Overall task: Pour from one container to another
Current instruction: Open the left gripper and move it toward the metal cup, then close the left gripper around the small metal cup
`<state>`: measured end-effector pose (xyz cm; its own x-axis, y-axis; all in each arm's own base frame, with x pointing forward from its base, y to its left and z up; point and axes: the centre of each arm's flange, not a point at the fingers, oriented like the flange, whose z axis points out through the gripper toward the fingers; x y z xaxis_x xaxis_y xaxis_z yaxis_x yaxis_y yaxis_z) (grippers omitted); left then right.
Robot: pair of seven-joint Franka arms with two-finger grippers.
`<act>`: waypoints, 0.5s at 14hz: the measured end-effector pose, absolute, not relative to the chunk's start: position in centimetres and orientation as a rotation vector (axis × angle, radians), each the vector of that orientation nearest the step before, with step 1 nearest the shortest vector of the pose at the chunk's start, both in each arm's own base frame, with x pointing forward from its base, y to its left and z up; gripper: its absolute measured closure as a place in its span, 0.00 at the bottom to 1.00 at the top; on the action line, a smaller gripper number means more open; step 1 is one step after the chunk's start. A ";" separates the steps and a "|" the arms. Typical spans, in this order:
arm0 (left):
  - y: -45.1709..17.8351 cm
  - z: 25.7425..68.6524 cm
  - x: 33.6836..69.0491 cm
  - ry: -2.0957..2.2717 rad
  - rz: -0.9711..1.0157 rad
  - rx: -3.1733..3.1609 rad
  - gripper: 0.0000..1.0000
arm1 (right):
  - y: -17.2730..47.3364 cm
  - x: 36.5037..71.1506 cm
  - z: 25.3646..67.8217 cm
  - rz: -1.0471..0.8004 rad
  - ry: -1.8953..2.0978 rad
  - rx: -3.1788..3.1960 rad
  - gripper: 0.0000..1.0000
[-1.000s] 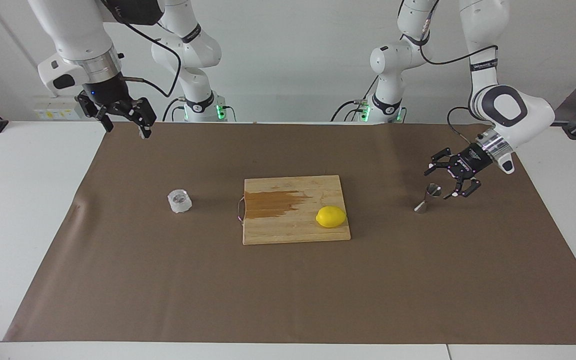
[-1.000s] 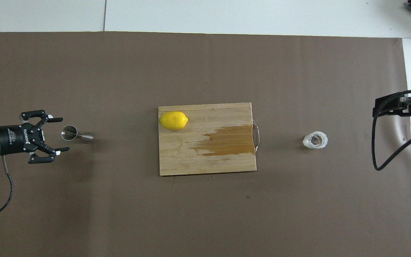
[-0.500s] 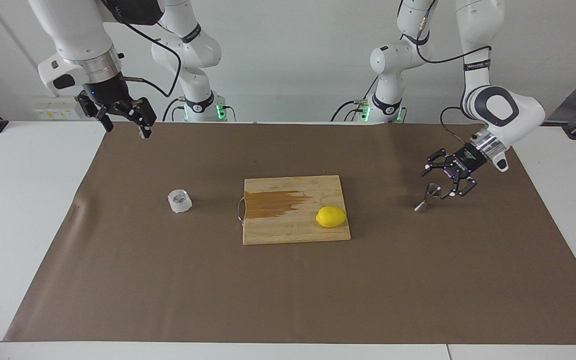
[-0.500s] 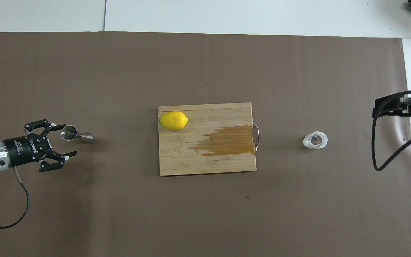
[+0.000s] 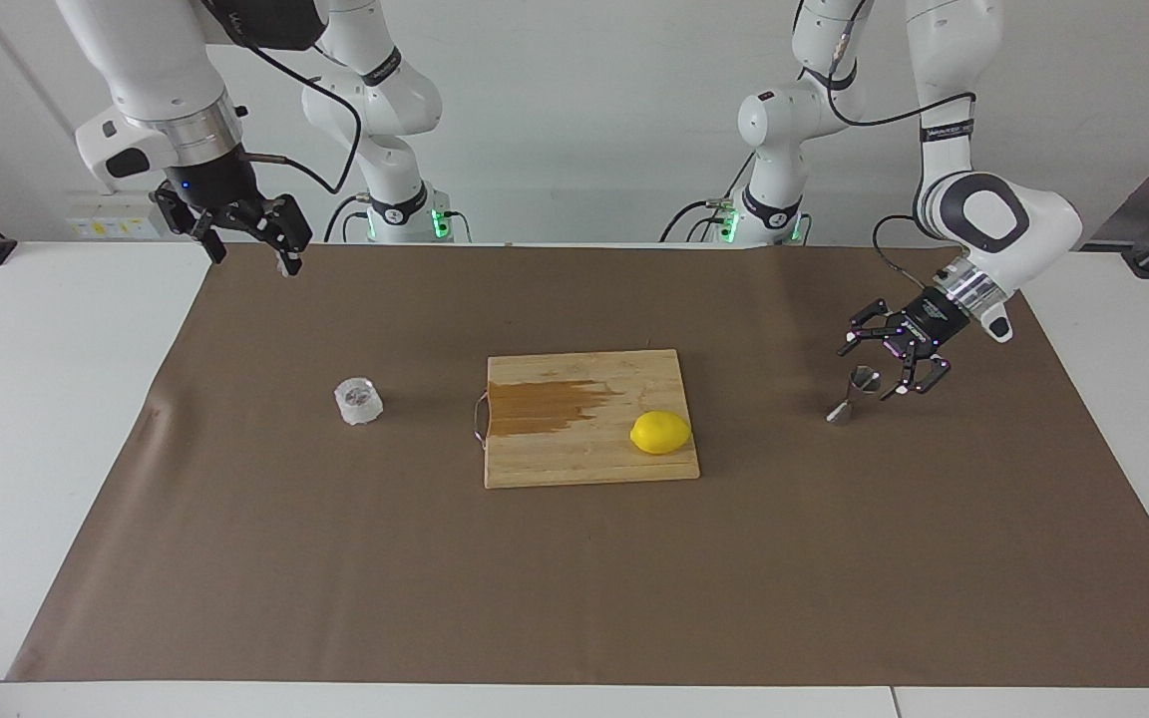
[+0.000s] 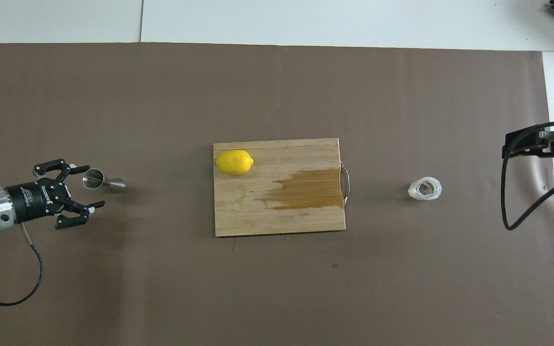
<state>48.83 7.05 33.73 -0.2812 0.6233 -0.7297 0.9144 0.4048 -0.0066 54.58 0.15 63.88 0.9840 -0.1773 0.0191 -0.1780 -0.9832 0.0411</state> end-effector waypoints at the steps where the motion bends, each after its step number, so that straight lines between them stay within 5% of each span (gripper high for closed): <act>1: 6.8 33.7 48.9 2.011 -0.570 1.305 0.01 | 0.1 54.6 63.9 0.024 -0.277 3.086 0.00; 7: 6.1 33.8 49.1 2.009 -0.560 1.297 0.10 | 0.1 54.6 63.9 0.024 -0.277 3.086 0.00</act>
<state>49.11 6.14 33.76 -0.2789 0.6219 -0.7317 0.9108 0.4129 0.0038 54.58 0.15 63.88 0.9840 -0.1773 0.0191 -0.1780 -0.9832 0.0411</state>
